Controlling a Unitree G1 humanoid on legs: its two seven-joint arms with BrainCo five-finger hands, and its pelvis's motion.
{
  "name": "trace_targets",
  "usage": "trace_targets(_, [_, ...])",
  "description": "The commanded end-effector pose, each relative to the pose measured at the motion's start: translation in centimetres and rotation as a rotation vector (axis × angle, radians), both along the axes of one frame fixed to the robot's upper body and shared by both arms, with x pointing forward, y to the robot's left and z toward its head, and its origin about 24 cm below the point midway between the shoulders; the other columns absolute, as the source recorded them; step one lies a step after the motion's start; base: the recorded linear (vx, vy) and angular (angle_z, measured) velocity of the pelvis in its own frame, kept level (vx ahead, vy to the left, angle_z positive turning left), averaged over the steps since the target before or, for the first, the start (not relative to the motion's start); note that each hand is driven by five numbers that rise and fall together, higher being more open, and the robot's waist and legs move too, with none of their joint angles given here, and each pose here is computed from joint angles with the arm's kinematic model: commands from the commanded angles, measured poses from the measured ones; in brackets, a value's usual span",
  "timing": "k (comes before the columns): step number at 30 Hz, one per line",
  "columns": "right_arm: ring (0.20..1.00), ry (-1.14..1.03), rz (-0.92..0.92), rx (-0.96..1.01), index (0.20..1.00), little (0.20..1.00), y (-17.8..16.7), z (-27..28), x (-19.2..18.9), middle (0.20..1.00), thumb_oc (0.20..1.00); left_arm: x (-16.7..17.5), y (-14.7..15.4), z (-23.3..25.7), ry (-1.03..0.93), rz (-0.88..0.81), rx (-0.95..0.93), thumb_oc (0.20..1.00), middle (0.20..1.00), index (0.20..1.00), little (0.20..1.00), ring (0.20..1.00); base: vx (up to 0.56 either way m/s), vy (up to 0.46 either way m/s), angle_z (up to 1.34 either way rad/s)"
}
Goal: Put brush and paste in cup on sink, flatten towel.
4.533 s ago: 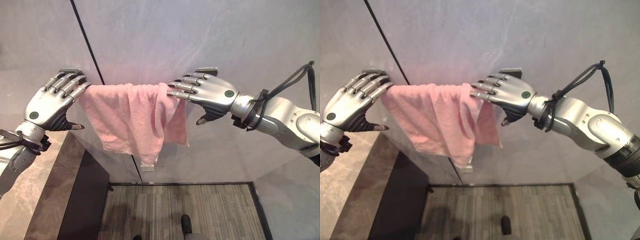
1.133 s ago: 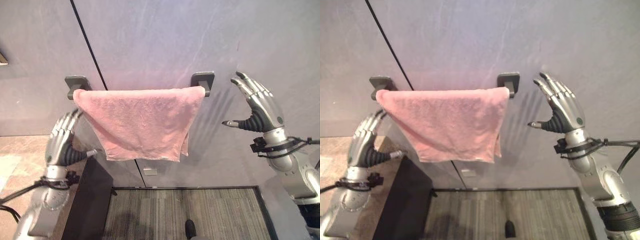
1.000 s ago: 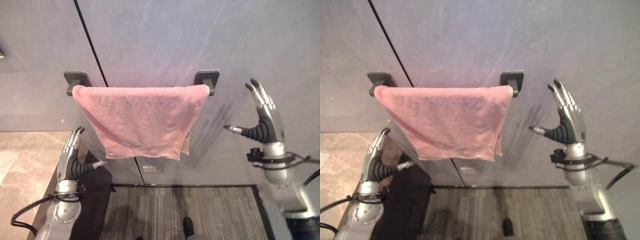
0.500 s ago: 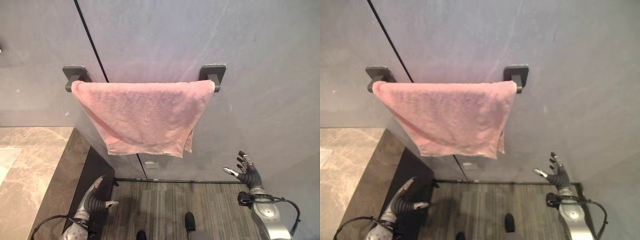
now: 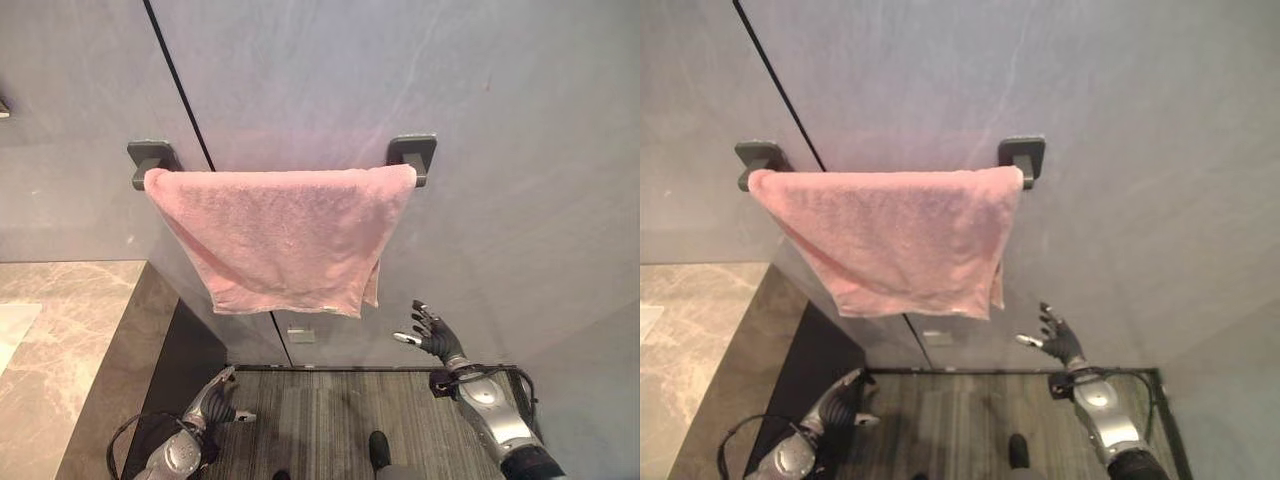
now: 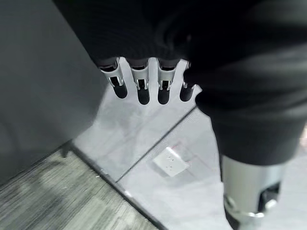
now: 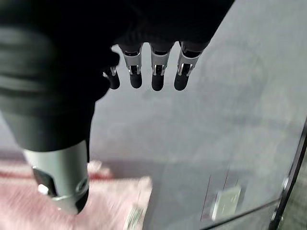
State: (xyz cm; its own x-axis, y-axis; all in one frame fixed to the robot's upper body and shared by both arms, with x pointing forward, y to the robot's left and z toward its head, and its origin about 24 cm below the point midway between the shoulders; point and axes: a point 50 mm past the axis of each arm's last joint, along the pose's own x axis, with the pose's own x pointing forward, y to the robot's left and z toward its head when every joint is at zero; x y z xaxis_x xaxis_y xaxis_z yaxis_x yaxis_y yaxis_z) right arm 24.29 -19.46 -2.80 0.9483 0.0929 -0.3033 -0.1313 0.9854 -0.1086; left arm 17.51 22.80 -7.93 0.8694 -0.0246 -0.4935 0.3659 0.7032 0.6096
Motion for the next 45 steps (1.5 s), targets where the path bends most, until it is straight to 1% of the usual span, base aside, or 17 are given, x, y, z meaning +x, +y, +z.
trace_targets(1, [1.000, -0.029, 0.025, 0.089, 1.000, 1.000, 1.5, 0.6, 1.1, 1.000, 1.000, 0.2, 1.3, 0.5, -0.025, -0.018, 0.079, 1.000, 1.000, 1.000, 1.000, 1.000, 0.00, 0.011, -0.05])
trace_targets(2, [1.000, -0.021, 0.030, 0.098, 1.000, 1.000, 1.7, 0.5, 1.1, 1.000, 1.000, 0.2, 1.3, 0.5, -0.025, -0.018, 0.077, 1.000, 1.000, 1.000, 1.000, 1.000, 0.00, 0.018, -0.04])
trace_targets(4, [1.000, 0.027, 0.026, 0.207, 1.000, 1.000, 2.7, -0.1, 1.0, 1.000, 1.000, 0.1, 1.3, 0.2, -0.010, -0.001, 0.072, 1.000, 1.000, 1.000, 1.000, 1.000, 0.00, 0.000, 0.00])
trace_targets(6, [1.000, 0.039, 0.025, 0.220, 1.000, 1.000, 2.8, -0.3, 1.0, 1.000, 1.000, 0.0, 1.4, 0.1, -0.005, 0.006, 0.069, 1.000, 1.000, 1.000, 1.000, 1.000, 0.00, 0.000, 0.00])
trace_targets(8, [1.000, 0.035, 0.075, 0.197, 1.000, 1.000, 3.5, -0.1, 1.2, 1.000, 1.000, 0.0, 1.3, 0.1, -0.001, 0.002, 0.070, 1.000, 1.000, 1.000, 1.000, 1.000, 0.00, 0.000, 0.00])
trace_targets(11, [1.000, 0.091, 0.080, 0.351, 1.000, 1.000, 5.3, -0.7, 0.9, 1.000, 1.000, 0.0, 1.1, 0.0, 0.005, -0.004, 0.067, 1.000, 1.000, 1.000, 1.000, 1.000, 0.00, 0.000, 0.00])
trace_targets(15, [1.000, 0.098, 0.123, 0.364, 1.000, 1.000, 6.9, -0.5, 1.3, 1.000, 1.000, 0.1, 0.9, -0.1, 0.005, -0.007, 0.068, 1.000, 1.000, 1.000, 1.000, 1.000, 0.00, 0.000, 0.00])
trace_targets(18, [1.000, 0.087, 0.116, 0.369, 1.000, 1.000, 7.3, -0.3, 1.7, 1.000, 1.000, 0.3, 0.8, 0.1, -0.006, -0.003, 0.063, 1.000, 1.000, 1.000, 1.000, 1.000, 0.00, 0.000, 0.00])
trace_targets(23, [1.000, 0.072, 0.114, 0.435, 1.000, 1.000, 8.8, 0.5, 2.4, 1.000, 1.000, 0.2, 0.5, -0.3, 0.001, 0.004, 0.059, 1.000, 1.000, 1.000, 1.000, 1.000, 0.00, 0.000, 0.00])
trace_targets(25, [1.000, 0.067, 0.121, 0.409, 1.000, 1.000, 8.8, 0.5, 2.6, 1.000, 1.000, 0.2, 0.4, -0.3, 0.001, 0.001, 0.060, 1.000, 1.000, 1.000, 1.000, 1.000, 0.00, 0.000, 0.00])
trace_targets(28, [1.000, 0.084, 0.090, 0.273, 1.000, 1.000, 8.3, -0.2, 2.9, 1.000, 1.000, 0.1, 0.4, -0.5, 0.014, -0.003, 0.075, 1.000, 1.000, 1.000, 1.000, 1.000, 0.00, 0.000, 0.00])
trace_targets(30, [1.000, 0.078, 0.087, 0.259, 1.000, 1.000, 8.2, 0.0, 3.0, 1.000, 1.000, 0.1, 0.4, -0.5, 0.015, -0.004, 0.078, 1.000, 1.000, 1.000, 1.000, 1.000, 0.00, 0.000, 0.00])
trace_targets(35, [1.000, 0.075, -0.004, 0.151, 1.000, 1.000, 5.8, -0.6, 3.1, 1.000, 1.000, 0.2, 0.3, -0.4, 0.008, -0.024, 0.093, 1.000, 1.000, 1.000, 1.000, 1.000, 0.00, 0.000, 0.00])
trace_targets(38, [1.000, 0.058, -0.045, 0.133, 1.000, 1.000, 5.0, -0.4, 3.1, 1.000, 1.000, 0.1, 0.2, -0.5, 0.012, -0.030, 0.098, 1.000, 1.000, 1.000, 1.000, 1.000, 0.00, 0.000, 0.00])
trace_targets(45, [1.000, 0.036, -0.081, 0.134, 1.000, 1.000, 4.6, -0.1, 3.1, 1.000, 1.000, 0.0, -0.1, -0.7, 0.019, -0.019, 0.092, 1.000, 1.000, 1.000, 1.000, 1.000, 0.00, 0.000, 0.00])
